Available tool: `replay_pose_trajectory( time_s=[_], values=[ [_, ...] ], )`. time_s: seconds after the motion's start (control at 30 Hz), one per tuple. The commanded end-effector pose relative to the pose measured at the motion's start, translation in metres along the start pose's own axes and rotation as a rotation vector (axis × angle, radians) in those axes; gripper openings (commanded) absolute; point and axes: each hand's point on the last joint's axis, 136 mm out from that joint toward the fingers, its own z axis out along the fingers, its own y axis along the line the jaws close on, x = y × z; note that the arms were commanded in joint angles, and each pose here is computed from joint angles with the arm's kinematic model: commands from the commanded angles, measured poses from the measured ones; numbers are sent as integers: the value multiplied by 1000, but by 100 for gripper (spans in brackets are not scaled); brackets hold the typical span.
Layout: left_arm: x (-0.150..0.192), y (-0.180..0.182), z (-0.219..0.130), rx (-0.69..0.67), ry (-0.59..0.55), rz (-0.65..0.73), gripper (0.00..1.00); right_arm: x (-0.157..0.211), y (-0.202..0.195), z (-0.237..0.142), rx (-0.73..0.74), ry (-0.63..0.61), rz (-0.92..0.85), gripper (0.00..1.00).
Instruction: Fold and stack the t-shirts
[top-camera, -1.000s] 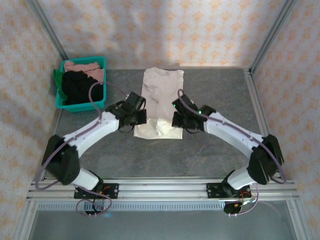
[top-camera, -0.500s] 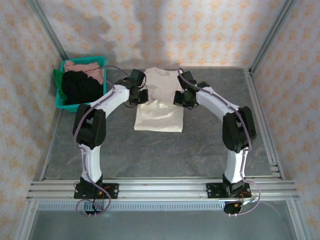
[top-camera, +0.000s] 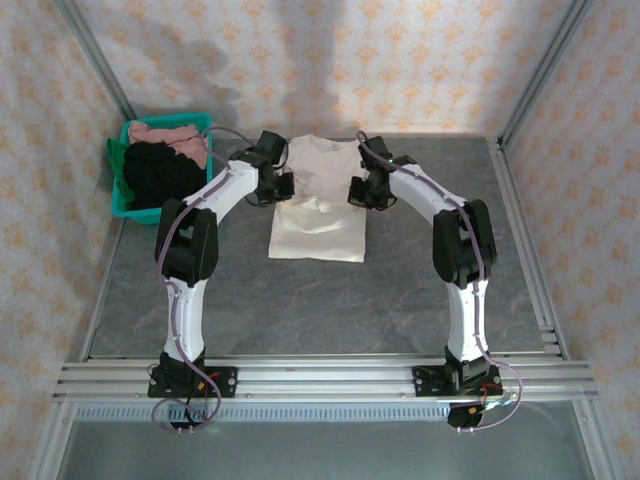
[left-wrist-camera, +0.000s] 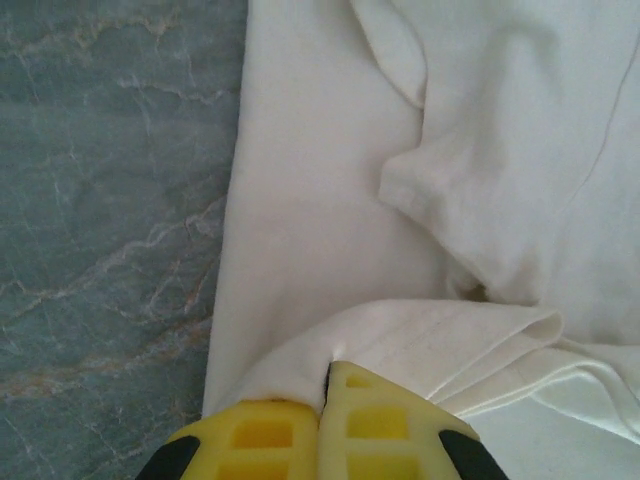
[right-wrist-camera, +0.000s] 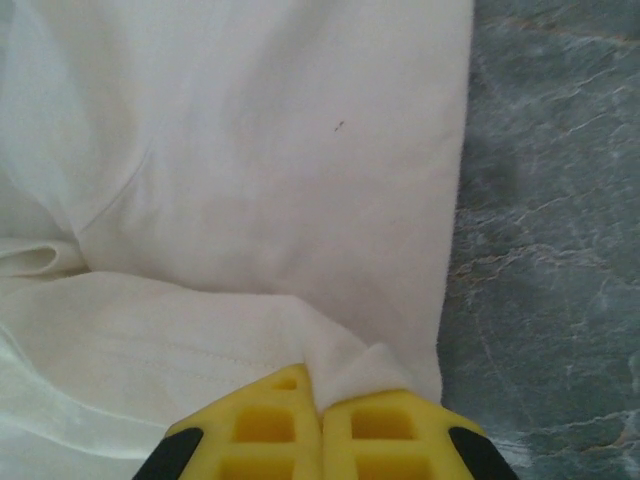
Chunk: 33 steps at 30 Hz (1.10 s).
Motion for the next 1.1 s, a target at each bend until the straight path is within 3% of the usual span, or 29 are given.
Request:
replay_pose_trajectory(
  time_s=[0.0, 0.07, 0.17, 0.2, 0.27, 0.33, 0.43, 0.53, 0.7, 0.87, 0.93, 1.07],
  values=[
    [-10, 0, 6, 8, 16, 7, 0, -15, -8, -3, -8, -14, 26, 5],
    [-10, -1, 14, 15, 33, 9, 0, -18, -12, 2, 4, -11, 26, 10],
    [-12, 4, 22, -7, 52, 1, 27, -23, -18, 9, 8, 14, 33, 23],
    [-13, 5, 23, -9, 55, -3, 37, -27, -19, 6, 17, 14, 35, 24],
    [-18, 8, 19, -10, 45, -7, 40, -39, -20, -6, 41, -20, 25, 25],
    [-25, 11, 5, -27, 22, -7, 50, -49, -18, -26, 59, -74, 14, 33],
    [-30, 14, -20, -49, -31, 0, 54, -46, -14, -49, 53, -150, 21, 36],
    [-23, 19, -38, -76, -73, 1, 60, -17, -1, -53, 31, -188, 4, 39],
    [8, 17, -50, -144, -93, 55, 62, 55, 33, -23, -25, -124, -76, 37],
    [60, 1, -20, -82, -35, 77, 62, 103, 40, 1, -27, -73, -94, 31],
    [81, 9, -1, -93, 27, 58, 56, 116, 33, 8, -27, -48, -85, 29],
    [116, 22, 21, -85, 98, 11, 56, 143, 7, 20, 25, -1, -58, 27]
  ],
)
